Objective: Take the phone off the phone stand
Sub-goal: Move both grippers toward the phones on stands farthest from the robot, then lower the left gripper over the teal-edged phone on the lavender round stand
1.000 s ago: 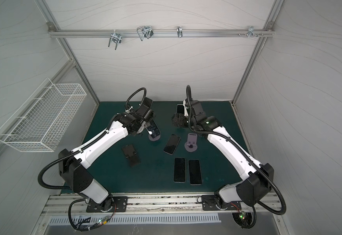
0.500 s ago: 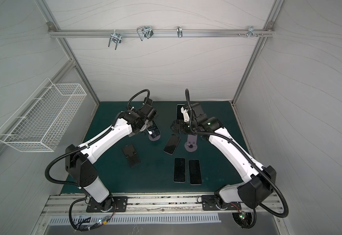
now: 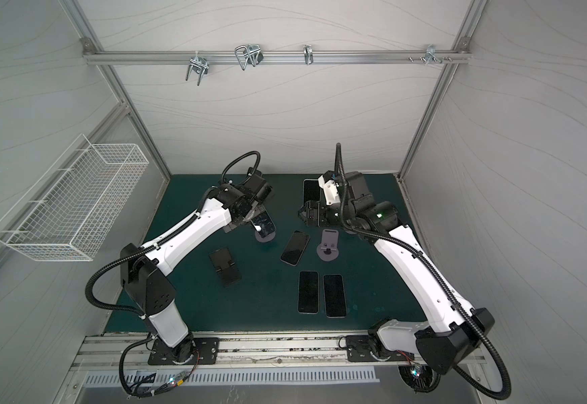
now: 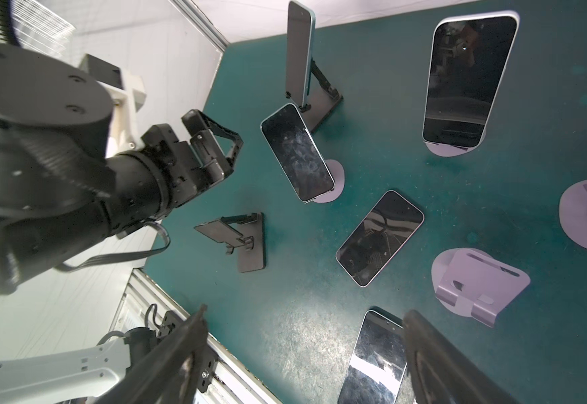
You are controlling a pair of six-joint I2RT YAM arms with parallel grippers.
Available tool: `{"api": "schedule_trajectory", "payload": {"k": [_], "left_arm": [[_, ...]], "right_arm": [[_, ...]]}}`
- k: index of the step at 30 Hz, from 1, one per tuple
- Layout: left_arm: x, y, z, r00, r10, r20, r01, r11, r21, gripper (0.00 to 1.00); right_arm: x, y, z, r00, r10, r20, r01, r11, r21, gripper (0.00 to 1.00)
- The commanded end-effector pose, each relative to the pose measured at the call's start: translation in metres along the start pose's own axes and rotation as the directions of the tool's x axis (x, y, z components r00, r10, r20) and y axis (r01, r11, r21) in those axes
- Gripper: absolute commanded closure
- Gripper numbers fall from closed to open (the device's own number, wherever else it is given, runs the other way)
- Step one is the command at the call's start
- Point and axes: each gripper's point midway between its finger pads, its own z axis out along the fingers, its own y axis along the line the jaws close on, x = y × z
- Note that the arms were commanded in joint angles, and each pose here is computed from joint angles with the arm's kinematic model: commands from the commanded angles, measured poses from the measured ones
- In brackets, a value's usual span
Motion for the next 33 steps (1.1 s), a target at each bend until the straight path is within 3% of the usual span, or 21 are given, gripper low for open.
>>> {"api": "schedule_trajectory", "payload": {"k": [1,12,33], "left_arm": [[-0.017,-0.001,-0.014,0.999,-0.028,0.039,0.028,1.0,0.002,0.01],[-0.018,-0.015,-0.023,0.999,-0.05,-0.005,0.05,0.998,0.027,0.01],[0.007,-0.04,-0.02,0.996,0.008,-0.083,-0.007,1.0,0.007,0.02]], "right_arm": [[0.016,0.0,-0.003,0.998,0.029,-0.055,-0.03,0.999,-0.023,0.13],[0.011,0.009,0.005,0.995,0.075,-0.059,-0.081,0.992,-0.1,0.21],[0.015,0.006,-0.006,0.993,0.102,-0.052,-0.108,0.984,-0.139,0.21]]}}
